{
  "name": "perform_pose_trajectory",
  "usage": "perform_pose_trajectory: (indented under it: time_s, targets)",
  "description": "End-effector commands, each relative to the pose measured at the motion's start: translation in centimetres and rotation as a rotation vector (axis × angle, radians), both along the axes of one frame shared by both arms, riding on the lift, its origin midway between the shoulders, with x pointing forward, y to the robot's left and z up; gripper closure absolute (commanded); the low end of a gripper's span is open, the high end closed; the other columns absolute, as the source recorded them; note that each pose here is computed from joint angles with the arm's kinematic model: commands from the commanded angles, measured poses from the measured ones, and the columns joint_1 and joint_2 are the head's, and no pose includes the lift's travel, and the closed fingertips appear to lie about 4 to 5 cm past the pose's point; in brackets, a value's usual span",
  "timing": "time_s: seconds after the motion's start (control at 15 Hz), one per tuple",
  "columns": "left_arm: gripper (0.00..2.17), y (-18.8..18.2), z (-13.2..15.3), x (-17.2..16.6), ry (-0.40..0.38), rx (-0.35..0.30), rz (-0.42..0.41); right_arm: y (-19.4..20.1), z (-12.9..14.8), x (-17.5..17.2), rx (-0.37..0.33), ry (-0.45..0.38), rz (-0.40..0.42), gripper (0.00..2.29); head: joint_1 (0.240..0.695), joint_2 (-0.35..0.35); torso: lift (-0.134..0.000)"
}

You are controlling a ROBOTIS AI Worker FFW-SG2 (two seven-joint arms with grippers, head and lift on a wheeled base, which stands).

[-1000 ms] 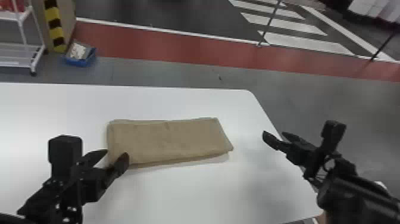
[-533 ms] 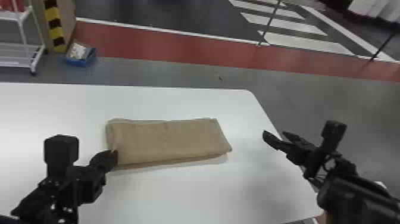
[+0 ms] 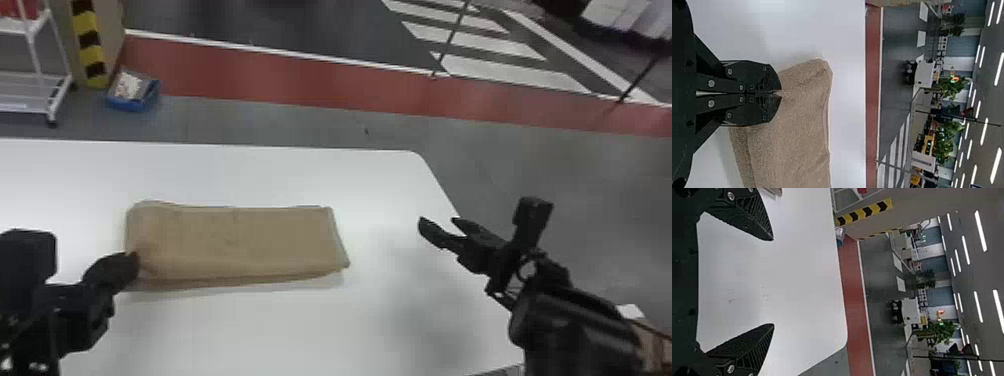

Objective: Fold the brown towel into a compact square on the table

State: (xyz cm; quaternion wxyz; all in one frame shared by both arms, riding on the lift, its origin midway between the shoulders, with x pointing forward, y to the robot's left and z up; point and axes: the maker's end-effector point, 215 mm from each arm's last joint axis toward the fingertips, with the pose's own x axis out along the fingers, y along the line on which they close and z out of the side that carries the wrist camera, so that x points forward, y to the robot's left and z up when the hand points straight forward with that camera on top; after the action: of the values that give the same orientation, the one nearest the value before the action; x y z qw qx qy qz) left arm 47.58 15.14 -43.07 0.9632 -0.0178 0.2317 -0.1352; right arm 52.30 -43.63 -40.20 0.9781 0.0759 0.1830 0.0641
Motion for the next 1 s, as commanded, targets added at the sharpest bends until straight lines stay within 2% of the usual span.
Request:
perform_pose_trajectory:
  time_s: [0.0, 0.33, 0.4, 0.47, 0.53, 0.6, 0.93]
  targets:
    - [1.92, 1.3, 0.1, -0.3, -0.005, 0.019, 0.016, 1.4, -0.2, 0.4, 0.011, 0.008, 0.019, 0.11, 0.695, -0.311, -0.124]
    - [1.91, 2.0, -0.1, -0.9, 0.005, 0.027, 0.016, 2.7, -0.2, 0.7, 0.019, 0.022, 0.031, 0.11, 0.695, -0.266, -0.124]
    - [1.76, 2.0, 0.1, -0.9, 0.0, 0.028, 0.017, 3.1, -0.3, 0.8, 0.024, 0.025, 0.037, 0.11, 0.695, -0.264, -0.124]
    - [1.33, 2.0, 0.1, -0.9, 0.0, 0.027, 0.015, 3.5, -0.4, 0.9, 0.034, 0.025, 0.041, 0.11, 0.695, -0.262, -0.124]
    - [0.4, 2.0, 1.0, -0.7, -0.02, 0.03, 0.004, 4.1, -0.6, 0.9, 0.051, 0.031, 0.048, 0.11, 0.695, -0.259, -0.124]
    - [0.0, 2.1, 1.8, -0.6, -0.043, 0.039, 0.002, 4.8, -0.5, 1.0, 0.059, 0.034, 0.055, 0.08, 0.695, -0.256, -0.124]
    - [0.04, 6.6, 8.2, -0.1, -0.176, 0.121, 0.077, 6.8, 0.5, 1.1, 0.087, 0.045, 0.077, 0.09, 0.695, -0.21, -0.124]
